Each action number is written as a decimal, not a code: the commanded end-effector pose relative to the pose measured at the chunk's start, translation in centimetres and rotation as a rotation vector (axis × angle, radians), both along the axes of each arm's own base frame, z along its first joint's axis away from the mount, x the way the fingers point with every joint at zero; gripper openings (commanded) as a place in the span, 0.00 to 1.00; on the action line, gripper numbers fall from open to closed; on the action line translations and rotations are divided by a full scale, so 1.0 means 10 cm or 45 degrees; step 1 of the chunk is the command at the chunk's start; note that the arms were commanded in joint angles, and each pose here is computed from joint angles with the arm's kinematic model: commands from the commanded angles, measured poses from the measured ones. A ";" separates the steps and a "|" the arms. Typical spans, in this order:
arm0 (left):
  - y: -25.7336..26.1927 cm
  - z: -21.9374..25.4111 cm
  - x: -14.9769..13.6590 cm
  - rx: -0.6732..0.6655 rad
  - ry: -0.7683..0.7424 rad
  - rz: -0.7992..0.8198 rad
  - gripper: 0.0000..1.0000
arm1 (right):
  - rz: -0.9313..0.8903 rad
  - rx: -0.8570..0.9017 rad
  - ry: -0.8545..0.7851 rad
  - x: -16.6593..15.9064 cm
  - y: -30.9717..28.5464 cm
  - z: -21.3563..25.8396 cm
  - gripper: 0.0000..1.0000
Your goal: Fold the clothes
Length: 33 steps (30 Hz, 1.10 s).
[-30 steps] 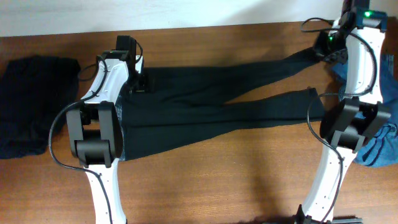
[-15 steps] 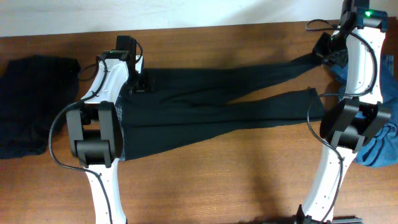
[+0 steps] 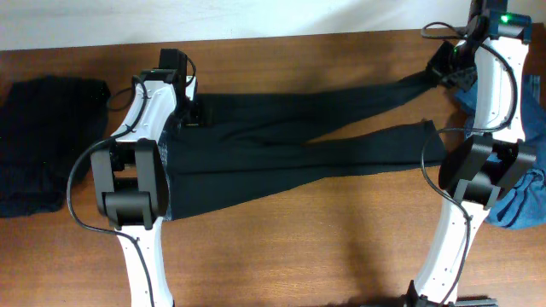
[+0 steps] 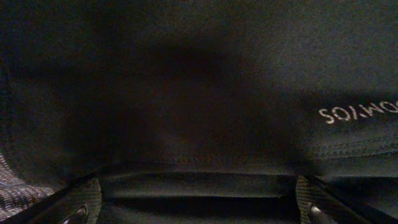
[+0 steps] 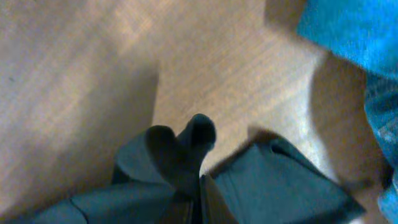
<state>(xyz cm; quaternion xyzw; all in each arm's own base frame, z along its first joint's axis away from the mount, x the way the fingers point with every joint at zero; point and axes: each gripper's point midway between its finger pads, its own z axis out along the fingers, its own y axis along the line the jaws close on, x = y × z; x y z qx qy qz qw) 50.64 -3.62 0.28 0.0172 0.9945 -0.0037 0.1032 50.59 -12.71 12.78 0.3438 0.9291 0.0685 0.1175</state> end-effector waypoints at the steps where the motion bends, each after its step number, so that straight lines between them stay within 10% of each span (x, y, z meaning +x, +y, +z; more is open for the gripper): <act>1: 0.07 -0.28 -0.10 0.021 0.083 0.012 0.99 | -0.045 -0.053 0.046 -0.11 -0.10 0.04 0.04; 12: 0.07 -0.28 -0.10 0.021 0.083 0.012 0.99 | -0.106 -0.007 0.275 -0.61 -0.23 -0.02 0.04; 33: 0.07 -0.28 -0.10 0.021 0.083 0.012 0.99 | -0.304 0.019 0.227 -0.40 -0.29 -0.42 0.04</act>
